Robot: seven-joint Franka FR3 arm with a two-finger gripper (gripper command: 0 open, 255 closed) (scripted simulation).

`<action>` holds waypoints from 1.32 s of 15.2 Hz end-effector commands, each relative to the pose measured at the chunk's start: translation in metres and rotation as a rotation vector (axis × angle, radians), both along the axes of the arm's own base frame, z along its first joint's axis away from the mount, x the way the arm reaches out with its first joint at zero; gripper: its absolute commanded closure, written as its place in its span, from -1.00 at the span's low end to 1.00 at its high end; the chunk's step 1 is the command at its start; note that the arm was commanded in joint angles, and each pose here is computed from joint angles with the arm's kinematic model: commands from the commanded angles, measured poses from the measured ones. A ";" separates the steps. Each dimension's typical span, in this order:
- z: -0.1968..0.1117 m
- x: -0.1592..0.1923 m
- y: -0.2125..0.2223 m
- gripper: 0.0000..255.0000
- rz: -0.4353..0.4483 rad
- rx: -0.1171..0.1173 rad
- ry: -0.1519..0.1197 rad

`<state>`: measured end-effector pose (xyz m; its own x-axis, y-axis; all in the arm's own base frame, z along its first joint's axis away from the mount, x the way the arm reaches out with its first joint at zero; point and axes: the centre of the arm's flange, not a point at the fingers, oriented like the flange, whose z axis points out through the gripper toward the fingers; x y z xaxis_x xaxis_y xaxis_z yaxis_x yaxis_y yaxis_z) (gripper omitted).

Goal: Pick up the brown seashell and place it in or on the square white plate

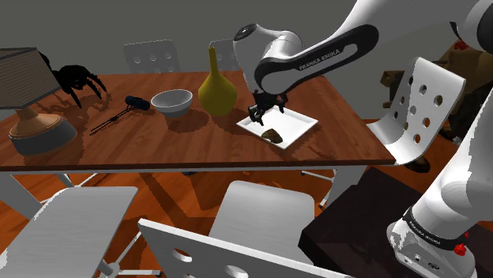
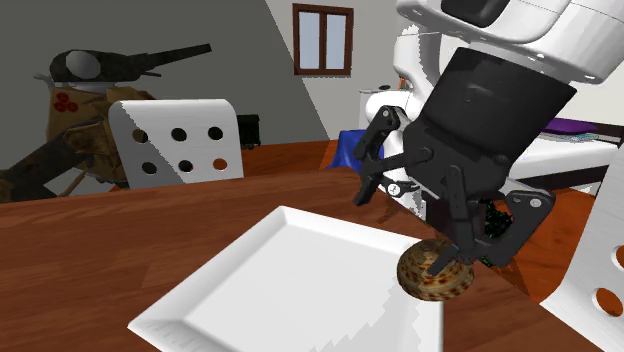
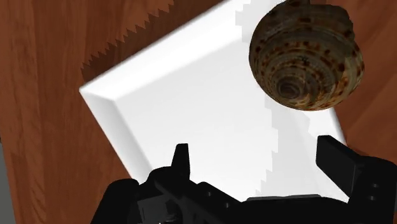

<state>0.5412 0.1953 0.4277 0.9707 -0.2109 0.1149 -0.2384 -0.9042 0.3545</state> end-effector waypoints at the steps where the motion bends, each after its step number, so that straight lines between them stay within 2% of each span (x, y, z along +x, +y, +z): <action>1: -0.007 -0.009 0.015 -1.00 0.017 0.034 0.035; 4: -0.014 -0.027 0.038 -1.00 0.042 0.083 0.086; 5: -0.015 -0.028 0.039 -1.00 0.043 0.086 0.089; 12: -0.053 -0.030 0.028 -1.00 0.043 0.086 0.089; 20: -0.053 -0.030 0.028 -1.00 0.043 0.086 0.089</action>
